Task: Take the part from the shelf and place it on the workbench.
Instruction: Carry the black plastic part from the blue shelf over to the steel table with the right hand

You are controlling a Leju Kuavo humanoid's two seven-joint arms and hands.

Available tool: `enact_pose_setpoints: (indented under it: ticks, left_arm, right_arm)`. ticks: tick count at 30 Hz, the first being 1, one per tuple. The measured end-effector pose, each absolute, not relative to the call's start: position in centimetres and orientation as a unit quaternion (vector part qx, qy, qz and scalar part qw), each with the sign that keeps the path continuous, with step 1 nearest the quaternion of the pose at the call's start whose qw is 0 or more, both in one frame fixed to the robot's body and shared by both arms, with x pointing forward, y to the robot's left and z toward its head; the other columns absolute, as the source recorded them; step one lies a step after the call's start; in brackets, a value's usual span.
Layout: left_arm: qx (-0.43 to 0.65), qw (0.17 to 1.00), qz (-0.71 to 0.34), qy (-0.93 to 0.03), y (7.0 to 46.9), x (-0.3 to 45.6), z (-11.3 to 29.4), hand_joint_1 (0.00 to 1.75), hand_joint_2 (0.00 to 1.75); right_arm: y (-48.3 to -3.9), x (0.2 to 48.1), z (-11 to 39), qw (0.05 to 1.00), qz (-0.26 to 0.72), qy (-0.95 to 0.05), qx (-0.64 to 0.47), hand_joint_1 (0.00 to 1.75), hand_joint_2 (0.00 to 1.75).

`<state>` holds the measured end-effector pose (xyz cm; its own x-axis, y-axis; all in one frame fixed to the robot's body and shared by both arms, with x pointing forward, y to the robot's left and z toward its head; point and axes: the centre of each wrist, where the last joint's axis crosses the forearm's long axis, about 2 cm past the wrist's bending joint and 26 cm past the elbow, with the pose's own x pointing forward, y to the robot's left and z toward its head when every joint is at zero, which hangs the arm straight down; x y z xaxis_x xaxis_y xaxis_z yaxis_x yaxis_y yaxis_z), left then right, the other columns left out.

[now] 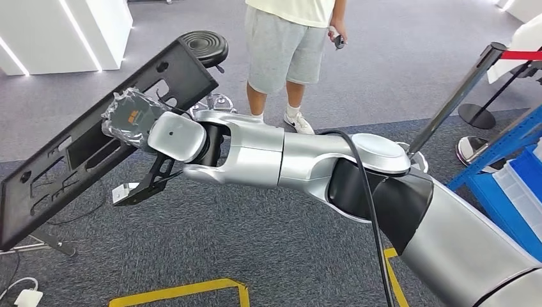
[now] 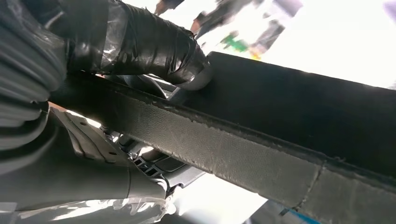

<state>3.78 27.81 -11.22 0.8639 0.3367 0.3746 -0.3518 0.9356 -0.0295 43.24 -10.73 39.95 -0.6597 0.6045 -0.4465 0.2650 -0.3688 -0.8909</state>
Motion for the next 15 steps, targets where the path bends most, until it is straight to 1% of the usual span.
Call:
enact_pose_setpoints:
  ticks: [7,15]
  left_arm:
    - [0.018,0.965,0.182,-0.189,27.6,3.6,-11.2,0.00,1.75]
    - [0.024,0.965,0.182,-0.189,28.3,3.6,-11.3,0.00,1.75]
  right_arm:
    - [-11.8,43.4,39.7,0.176,0.693,-0.615,-0.332,1.75,1.75]
    - [-12.5,43.5,39.3,0.212,0.687,-0.626,-0.302,1.75,1.75]
